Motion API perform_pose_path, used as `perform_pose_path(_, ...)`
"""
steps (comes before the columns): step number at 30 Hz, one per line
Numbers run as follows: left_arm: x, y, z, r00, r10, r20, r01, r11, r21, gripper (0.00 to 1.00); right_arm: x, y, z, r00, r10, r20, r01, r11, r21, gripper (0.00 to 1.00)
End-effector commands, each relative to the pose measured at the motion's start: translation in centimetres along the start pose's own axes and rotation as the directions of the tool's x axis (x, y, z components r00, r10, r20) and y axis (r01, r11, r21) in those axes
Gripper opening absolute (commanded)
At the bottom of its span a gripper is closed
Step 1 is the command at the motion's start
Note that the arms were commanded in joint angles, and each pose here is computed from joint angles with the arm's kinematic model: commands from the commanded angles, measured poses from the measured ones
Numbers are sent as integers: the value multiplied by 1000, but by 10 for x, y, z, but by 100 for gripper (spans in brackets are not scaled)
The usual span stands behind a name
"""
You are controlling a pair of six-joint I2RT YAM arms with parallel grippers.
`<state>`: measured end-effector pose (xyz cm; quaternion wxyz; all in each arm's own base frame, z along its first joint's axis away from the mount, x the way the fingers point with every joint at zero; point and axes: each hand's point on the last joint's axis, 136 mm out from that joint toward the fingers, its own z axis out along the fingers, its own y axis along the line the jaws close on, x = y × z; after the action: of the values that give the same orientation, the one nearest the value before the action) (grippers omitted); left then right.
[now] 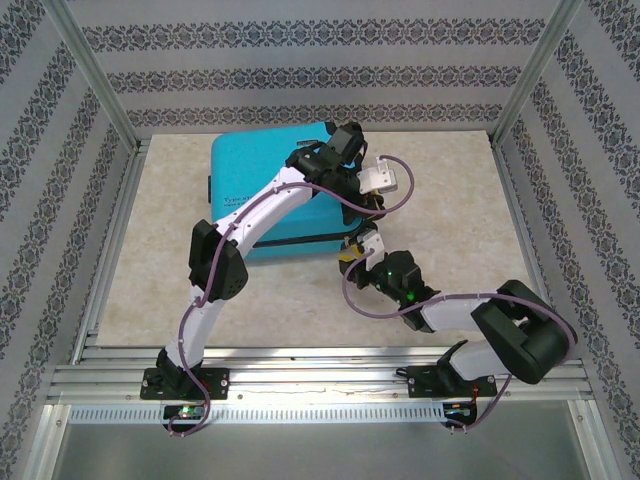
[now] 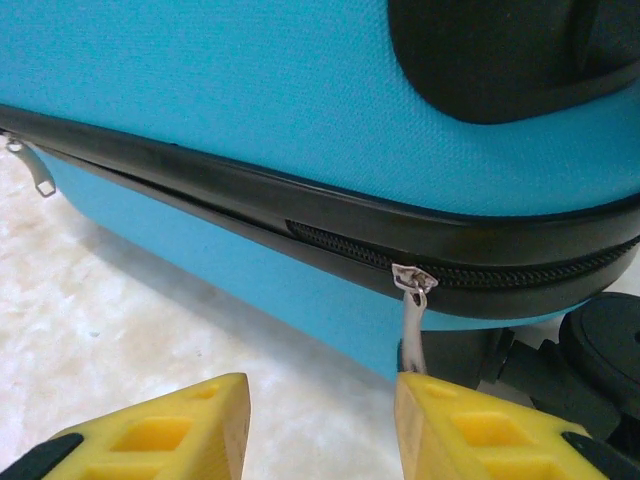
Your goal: Pack the luggage
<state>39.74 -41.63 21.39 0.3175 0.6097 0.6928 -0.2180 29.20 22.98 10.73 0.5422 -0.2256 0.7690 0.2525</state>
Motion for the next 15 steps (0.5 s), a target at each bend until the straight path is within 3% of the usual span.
perform_pose_path(1, -81, -16, -46, 961, 101, 258, -108, 994, 13, 0, -20, -12, 7, 996, -31, 79, 27, 998, 56, 43)
perform_pose_path(5, -84, -19, -50, 959, 102, 266, -111, 994, 20, 0, -17, -30, 12, 995, -10, 97, -2, 993, 120, 43)
perform_pose_path(15, -86, -20, -53, 957, 107, 271, -117, 993, 21, 0, -23, -35, 22, 993, -4, 122, -10, 994, 107, 43)
